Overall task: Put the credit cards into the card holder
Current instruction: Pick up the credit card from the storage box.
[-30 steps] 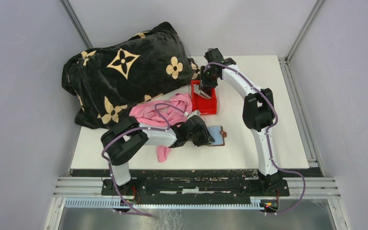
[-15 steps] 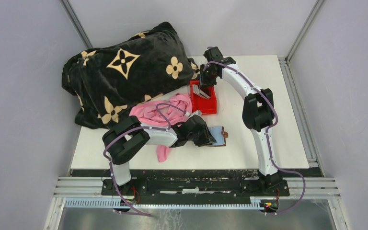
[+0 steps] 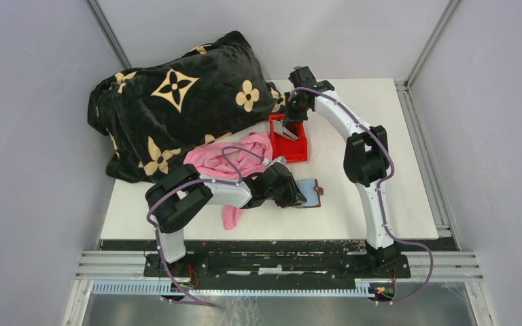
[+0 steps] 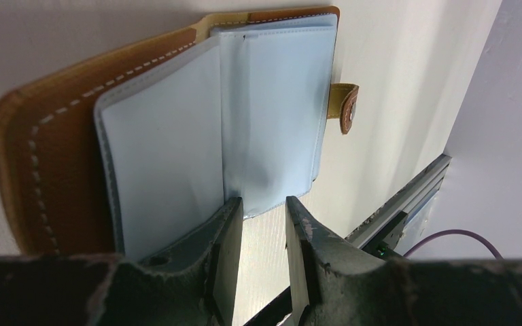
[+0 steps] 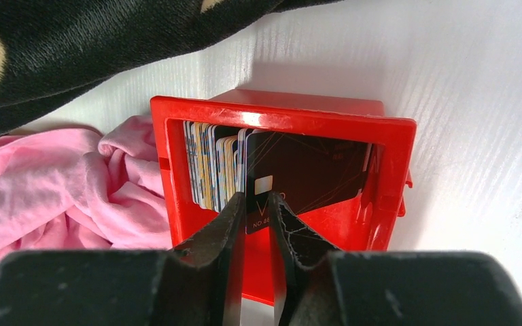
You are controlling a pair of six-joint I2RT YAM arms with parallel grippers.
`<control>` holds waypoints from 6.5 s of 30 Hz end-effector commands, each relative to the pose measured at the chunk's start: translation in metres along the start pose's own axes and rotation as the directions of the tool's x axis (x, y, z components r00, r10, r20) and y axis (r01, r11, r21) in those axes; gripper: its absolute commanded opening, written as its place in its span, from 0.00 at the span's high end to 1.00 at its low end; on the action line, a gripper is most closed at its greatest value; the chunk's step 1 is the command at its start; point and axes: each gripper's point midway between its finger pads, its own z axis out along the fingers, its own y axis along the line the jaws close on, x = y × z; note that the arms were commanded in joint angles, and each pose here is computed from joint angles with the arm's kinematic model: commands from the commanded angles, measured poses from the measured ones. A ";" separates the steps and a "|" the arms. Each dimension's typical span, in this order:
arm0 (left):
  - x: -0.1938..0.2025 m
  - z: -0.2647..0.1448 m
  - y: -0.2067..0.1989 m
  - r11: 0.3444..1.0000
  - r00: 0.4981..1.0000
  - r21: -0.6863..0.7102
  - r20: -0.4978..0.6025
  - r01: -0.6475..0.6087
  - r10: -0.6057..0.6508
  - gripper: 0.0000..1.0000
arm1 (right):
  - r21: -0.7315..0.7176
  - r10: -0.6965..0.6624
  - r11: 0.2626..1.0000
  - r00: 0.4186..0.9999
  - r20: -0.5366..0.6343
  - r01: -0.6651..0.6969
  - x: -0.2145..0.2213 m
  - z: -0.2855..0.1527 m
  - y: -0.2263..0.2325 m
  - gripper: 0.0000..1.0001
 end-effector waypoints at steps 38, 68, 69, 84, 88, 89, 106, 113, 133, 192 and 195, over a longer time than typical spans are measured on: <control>0.032 0.002 0.064 0.982 0.996 -0.186 -0.081 0.023 -0.039 0.61 | 0.002 -0.035 0.999 0.995 0.091 0.035 -0.018 -0.048 0.006 0.80; 0.007 -0.024 0.043 0.986 1.000 -0.166 0.023 0.001 0.003 0.56 | 0.173 -0.112 0.981 0.986 0.123 0.090 -0.016 -0.084 -0.026 0.99; 0.006 -0.025 0.041 0.987 1.000 -0.162 0.029 -0.001 0.006 0.56 | 0.168 -0.115 0.981 0.986 0.125 0.093 -0.016 -0.085 -0.025 0.99; -0.013 -0.039 0.001 0.999 0.995 -0.044 0.098 -0.019 0.023 0.49 | 0.113 -0.150 0.985 0.970 0.191 0.130 -0.017 -0.124 -0.002 0.99; -0.017 -0.044 -0.004 0.999 0.993 -0.029 0.112 -0.021 0.024 0.48 | 0.105 -0.155 0.985 0.969 0.194 0.136 -0.009 -0.133 0.000 0.99; -0.018 -0.045 -0.007 1.000 0.993 -0.023 0.116 -0.022 0.024 0.48 | 0.098 -0.154 0.986 0.970 0.188 0.138 -0.004 -0.133 0.000 0.99; -0.030 -0.059 0.013 0.996 0.988 -0.090 0.156 -0.004 0.018 0.47 | 0.042 -0.217 0.976 0.966 0.142 0.213 0.072 -0.166 0.012 0.99; -0.039 -0.067 0.028 0.996 0.983 -0.089 0.182 0.033 -0.016 0.46 | -0.018 -0.219 0.975 0.968 0.125 0.223 0.106 -0.181 0.020 0.99; -0.054 -0.066 0.026 0.997 0.985 0.054 0.165 0.047 -0.055 0.46 | -0.231 -0.087 0.970 0.996 -0.015 0.081 0.186 -0.163 0.024 0.99; -0.086 -0.095 0.021 0.882 0.999 0.470 0.041 -0.012 -0.008 0.46 | -0.492 0.161 0.840 0.971 -0.179 -0.230 0.203 -0.154 0.026 0.99; -0.087 -0.095 0.020 0.878 0.999 0.478 0.036 -0.017 -0.001 0.46 | -0.507 0.171 0.826 0.966 -0.195 -0.248 0.204 -0.153 0.028 0.99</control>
